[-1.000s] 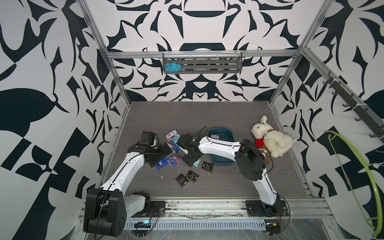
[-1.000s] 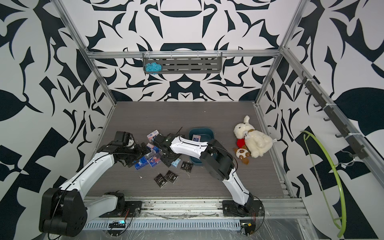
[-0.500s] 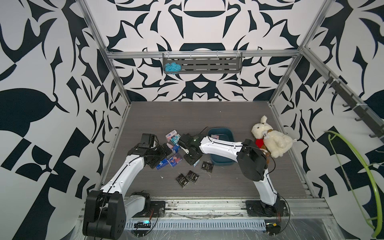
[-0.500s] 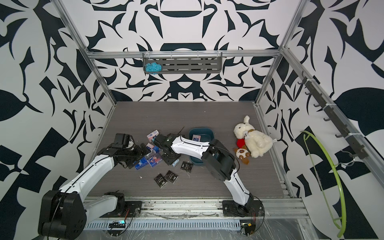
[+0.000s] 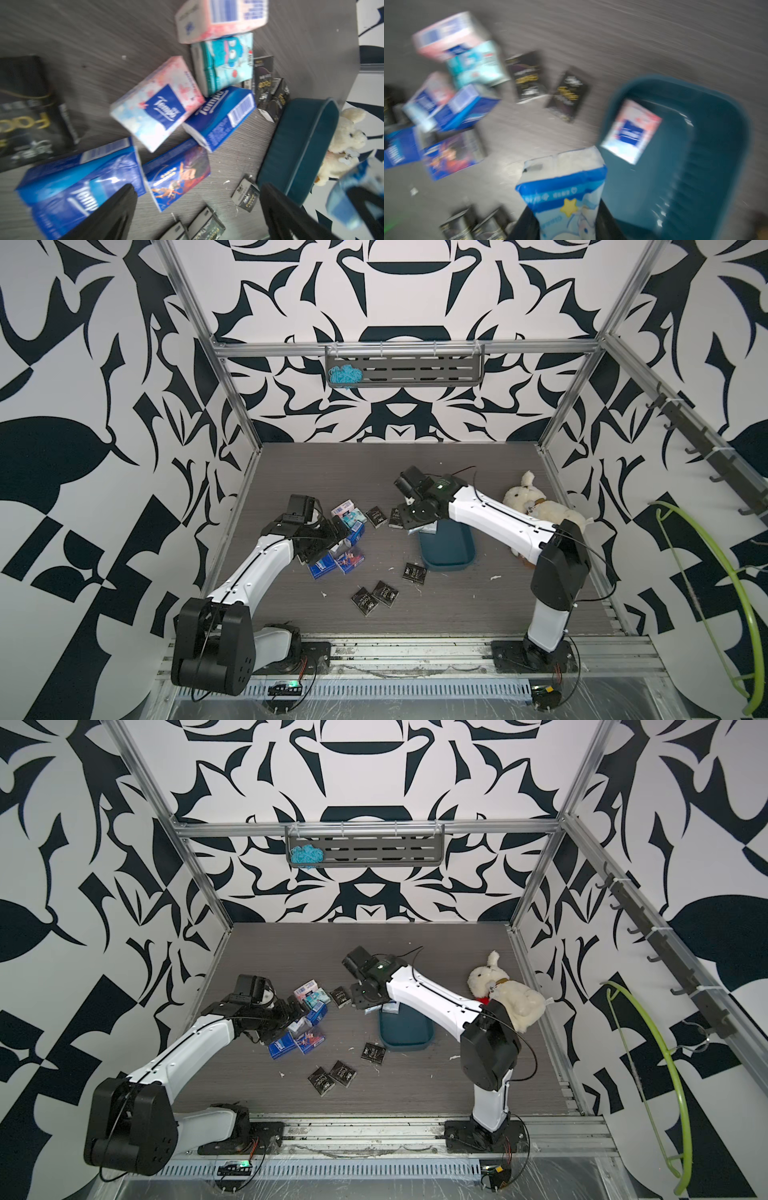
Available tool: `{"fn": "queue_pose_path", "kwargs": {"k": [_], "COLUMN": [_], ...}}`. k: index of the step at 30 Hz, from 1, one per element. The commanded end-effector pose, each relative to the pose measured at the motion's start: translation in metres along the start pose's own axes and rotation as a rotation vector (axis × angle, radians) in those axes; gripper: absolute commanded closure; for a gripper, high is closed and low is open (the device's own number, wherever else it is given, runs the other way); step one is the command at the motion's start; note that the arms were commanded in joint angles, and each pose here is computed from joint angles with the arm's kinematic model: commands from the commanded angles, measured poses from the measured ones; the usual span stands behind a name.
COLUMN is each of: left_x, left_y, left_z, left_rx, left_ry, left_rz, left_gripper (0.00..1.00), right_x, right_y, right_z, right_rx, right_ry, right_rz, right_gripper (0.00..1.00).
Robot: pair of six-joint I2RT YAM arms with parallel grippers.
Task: Put the pocket tissues into the storage box
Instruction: Place the pocket tissues in the storage box.
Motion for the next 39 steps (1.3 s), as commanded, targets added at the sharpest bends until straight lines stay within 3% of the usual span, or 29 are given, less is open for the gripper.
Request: {"fn": "queue_pose_path", "kwargs": {"k": [1, 7, 20, 33, 39], "left_x": [0.007, 0.016, 0.013, 0.003, -0.008], "left_y": [-0.002, 0.003, -0.001, 0.001, 0.004], "left_z": [-0.01, -0.014, -0.019, -0.02, -0.023], "left_rx": [0.01, 0.005, -0.028, -0.02, 0.003], "left_ry": [0.015, 0.008, -0.013, -0.029, -0.015], "left_rz": [0.028, 0.041, -0.007, -0.012, -0.023], "left_gripper": [0.01, 0.01, 0.01, 0.01, 0.01], "right_x": [0.003, 0.019, 0.065, 0.091, 0.087], "right_y": [0.002, -0.01, -0.026, -0.032, -0.032], "right_z": [-0.043, -0.079, -0.091, -0.083, -0.082], "right_rx": [0.108, 0.123, 0.097, 0.173, 0.189], "right_ry": [0.106, 0.21, 0.353, 0.246, 0.22], "right_rz": [0.058, 0.062, 0.12, 0.107, 0.096], "right_gripper": [0.66, 0.67, 0.69, 0.66, 0.55]}}
Point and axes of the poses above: each gripper's point midway between its finger pads, its own x axis out along the fingers, its own z axis along the line the jaws close on, y = z × x, the point moved 8 cm from there along -x, back along the fingers, and after that the axes turned 6 degrees about x, right-handed, at the moved point
